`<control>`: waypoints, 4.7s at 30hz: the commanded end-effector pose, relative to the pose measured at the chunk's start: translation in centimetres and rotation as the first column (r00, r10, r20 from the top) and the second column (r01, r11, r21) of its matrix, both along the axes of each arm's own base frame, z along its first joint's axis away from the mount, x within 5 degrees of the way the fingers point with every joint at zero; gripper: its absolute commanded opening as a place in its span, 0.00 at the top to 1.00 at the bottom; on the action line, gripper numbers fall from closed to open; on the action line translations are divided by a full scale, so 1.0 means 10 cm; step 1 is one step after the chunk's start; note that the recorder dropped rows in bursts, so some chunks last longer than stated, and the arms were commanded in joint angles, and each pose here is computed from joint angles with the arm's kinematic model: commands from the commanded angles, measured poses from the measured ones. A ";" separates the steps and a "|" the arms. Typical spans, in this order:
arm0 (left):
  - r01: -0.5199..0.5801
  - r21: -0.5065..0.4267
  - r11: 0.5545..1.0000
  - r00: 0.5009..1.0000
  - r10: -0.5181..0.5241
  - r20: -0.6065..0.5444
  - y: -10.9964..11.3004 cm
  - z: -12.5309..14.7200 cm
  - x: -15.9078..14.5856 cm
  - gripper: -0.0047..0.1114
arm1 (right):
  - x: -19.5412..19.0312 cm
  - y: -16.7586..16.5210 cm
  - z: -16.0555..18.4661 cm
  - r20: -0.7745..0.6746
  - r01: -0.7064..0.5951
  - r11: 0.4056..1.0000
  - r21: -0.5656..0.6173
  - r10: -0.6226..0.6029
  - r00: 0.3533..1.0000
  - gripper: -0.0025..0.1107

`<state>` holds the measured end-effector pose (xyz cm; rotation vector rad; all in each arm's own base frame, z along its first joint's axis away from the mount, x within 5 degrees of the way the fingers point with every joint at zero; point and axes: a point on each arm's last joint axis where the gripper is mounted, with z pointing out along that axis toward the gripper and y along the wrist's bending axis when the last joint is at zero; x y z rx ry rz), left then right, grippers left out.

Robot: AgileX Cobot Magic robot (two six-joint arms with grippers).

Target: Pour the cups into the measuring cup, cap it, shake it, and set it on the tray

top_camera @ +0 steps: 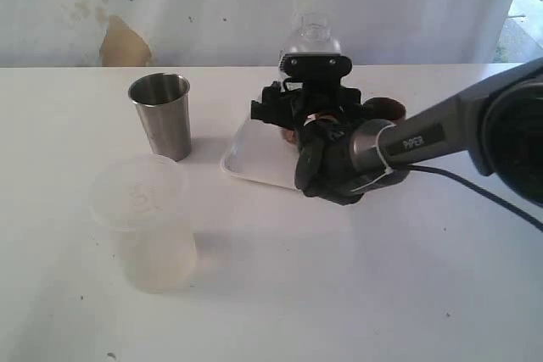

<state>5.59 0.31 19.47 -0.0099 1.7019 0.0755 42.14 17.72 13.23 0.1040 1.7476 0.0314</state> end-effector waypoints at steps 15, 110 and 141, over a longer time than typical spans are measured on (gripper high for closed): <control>0.000 -0.014 1.000 1.000 0.000 0.015 0.00 0.00 0.00 0.96 | 0.17 0.05 -0.13 0.049 -0.011 0.999 -0.035 0.012 0.999 0.98; 0.000 -0.012 1.000 1.000 0.000 0.015 0.00 0.00 0.00 0.96 | -1.52 -0.45 2.74 0.195 -0.411 0.909 0.075 0.390 0.900 0.98; 0.000 -0.012 1.000 1.000 0.000 0.015 0.00 0.00 0.00 0.96 | -3.63 -1.39 2.78 0.459 -0.572 0.820 0.023 0.500 0.735 0.98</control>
